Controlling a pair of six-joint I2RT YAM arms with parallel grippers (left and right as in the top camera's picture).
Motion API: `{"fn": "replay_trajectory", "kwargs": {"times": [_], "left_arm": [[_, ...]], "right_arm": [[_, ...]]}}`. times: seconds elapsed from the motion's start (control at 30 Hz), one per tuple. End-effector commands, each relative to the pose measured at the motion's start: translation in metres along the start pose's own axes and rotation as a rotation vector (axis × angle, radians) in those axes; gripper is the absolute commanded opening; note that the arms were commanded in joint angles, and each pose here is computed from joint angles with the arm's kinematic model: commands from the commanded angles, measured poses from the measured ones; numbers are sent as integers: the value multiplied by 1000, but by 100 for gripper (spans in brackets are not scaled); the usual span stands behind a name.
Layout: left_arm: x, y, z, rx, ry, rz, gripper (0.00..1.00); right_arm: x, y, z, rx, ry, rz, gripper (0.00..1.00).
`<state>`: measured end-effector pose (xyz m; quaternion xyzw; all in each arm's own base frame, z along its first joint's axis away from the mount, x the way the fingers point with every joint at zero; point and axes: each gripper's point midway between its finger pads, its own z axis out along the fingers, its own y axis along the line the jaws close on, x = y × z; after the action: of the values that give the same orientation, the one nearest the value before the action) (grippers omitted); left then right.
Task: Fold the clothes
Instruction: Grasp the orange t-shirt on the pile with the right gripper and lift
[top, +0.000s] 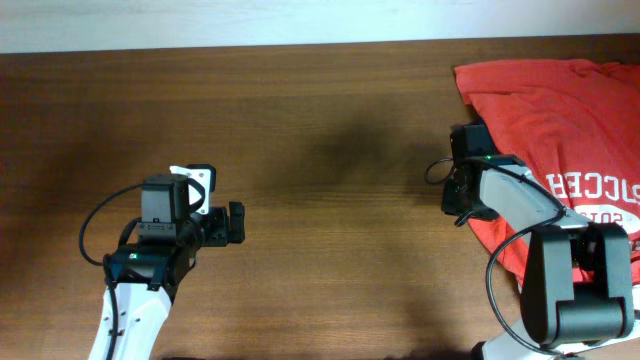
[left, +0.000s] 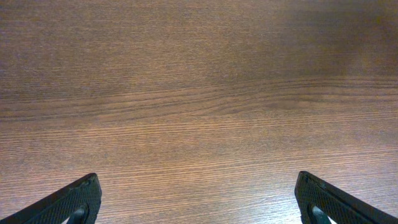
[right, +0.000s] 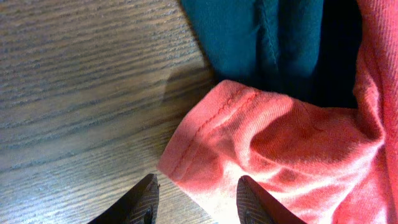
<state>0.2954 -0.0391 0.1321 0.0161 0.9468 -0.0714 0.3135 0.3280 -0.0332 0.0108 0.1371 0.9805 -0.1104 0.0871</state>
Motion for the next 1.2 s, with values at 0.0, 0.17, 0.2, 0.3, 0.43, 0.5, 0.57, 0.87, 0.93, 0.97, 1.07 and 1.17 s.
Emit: {"fn": "replay_trajectory", "kwargs": {"times": [0.0,0.17,0.2,0.3,0.43,0.5,0.57,0.87,0.93,0.97,1.07,1.17], "left_arm": [[-7,-5,-2,21,-16,-5,99],[-8,-5,-2,21,-20,-5,99],[-9,-5,-2,22,-23,-4,99],[-12,-5,-2,23,-35,-3,99],[-12,-5,-2,23,-35,-3,99],[-12,-5,-2,23,-34,-3,99],[-12,-5,-2,23,-34,-3,99],[-11,-5,-2,23,-34,-3,99],[-11,-5,-2,25,-34,-3,99],[-11,-9,-2,44,-33,-3,99],[-10,-19,-3,107,-28,-2,99],[-9,-34,-4,194,-16,-1,99]], "right_arm": [[11,0,16,32,49,-11,45],[-4,-7,-3,56,7,0,4],[-25,-16,-36,72,-59,17,4],[-78,-50,-169,32,-303,120,4],[-90,-53,-284,-153,-554,33,4],[-86,-21,-339,-400,-665,-100,4],[-60,38,-417,-823,-769,-360,4],[18,213,-409,-1070,-560,-807,4],[29,240,-372,-1048,-414,-840,4],[33,249,-349,-1024,-333,-841,7],[19,217,-295,-706,-253,-748,42],[-11,159,-287,-508,-290,-558,80]]}}
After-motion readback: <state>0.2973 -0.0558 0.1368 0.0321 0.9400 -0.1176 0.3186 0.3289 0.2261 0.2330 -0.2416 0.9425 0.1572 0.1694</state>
